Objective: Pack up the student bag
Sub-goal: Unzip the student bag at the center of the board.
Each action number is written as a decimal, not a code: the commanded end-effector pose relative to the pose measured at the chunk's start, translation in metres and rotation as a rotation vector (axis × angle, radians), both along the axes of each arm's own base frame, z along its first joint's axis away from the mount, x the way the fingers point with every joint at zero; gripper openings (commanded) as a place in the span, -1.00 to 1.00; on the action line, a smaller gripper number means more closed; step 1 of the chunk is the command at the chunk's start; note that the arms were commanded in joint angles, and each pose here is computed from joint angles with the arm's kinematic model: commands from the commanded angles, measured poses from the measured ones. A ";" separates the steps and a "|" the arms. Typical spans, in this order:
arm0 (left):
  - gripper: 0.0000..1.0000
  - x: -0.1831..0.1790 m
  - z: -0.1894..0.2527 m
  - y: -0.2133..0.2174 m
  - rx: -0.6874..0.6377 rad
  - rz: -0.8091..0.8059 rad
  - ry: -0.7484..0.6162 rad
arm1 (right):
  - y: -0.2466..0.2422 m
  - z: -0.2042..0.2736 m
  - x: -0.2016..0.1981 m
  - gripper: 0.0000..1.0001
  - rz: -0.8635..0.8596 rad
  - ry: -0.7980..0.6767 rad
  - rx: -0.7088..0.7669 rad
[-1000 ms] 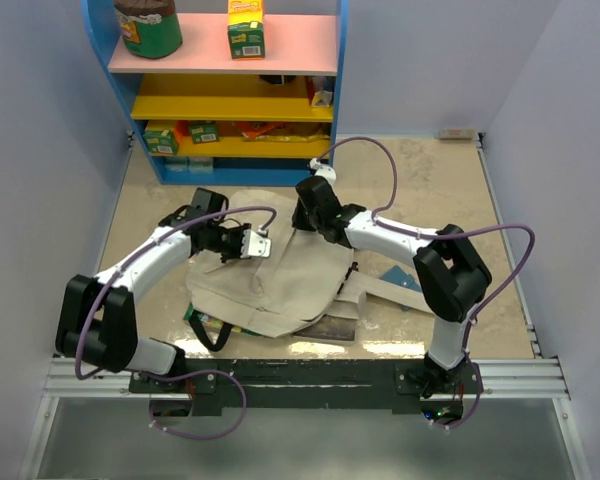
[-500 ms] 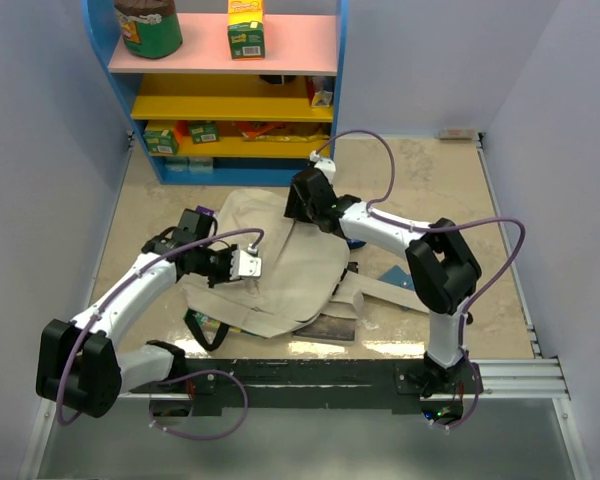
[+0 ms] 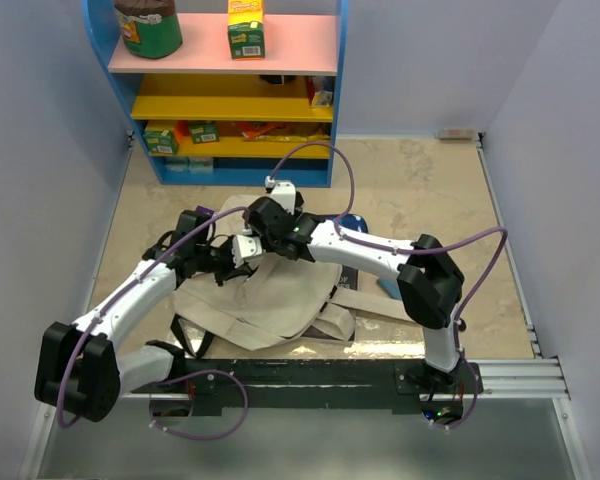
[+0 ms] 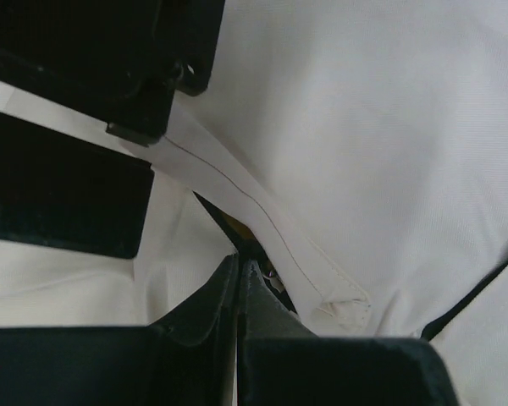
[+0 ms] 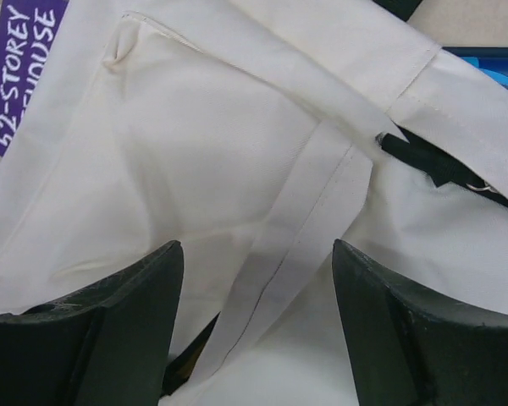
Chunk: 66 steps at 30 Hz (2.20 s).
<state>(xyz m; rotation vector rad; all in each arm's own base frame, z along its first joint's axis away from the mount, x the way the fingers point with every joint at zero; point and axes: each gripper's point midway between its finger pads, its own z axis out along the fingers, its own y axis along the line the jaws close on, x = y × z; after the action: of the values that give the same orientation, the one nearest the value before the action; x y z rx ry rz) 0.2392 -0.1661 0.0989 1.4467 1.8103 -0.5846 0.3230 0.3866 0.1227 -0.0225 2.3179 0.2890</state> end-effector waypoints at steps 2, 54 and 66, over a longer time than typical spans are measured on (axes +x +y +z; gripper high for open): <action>-0.92 0.000 0.012 -0.004 -0.039 -0.001 -0.041 | -0.021 0.001 -0.002 0.48 -0.108 0.008 -0.095; -0.44 0.062 0.071 -0.007 -0.147 0.301 -0.081 | -0.041 -0.029 -0.026 -0.77 -0.201 0.058 0.322; 0.17 0.055 0.037 -0.076 -0.074 0.160 -0.045 | -0.054 -0.040 -0.037 -1.00 -0.234 0.051 0.416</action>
<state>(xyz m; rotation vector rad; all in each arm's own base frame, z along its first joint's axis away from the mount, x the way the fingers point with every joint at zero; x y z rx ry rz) 0.2849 -0.2299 0.1367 1.2310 1.8606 -0.5922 0.2843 0.3378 0.0746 0.3990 2.2878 0.6004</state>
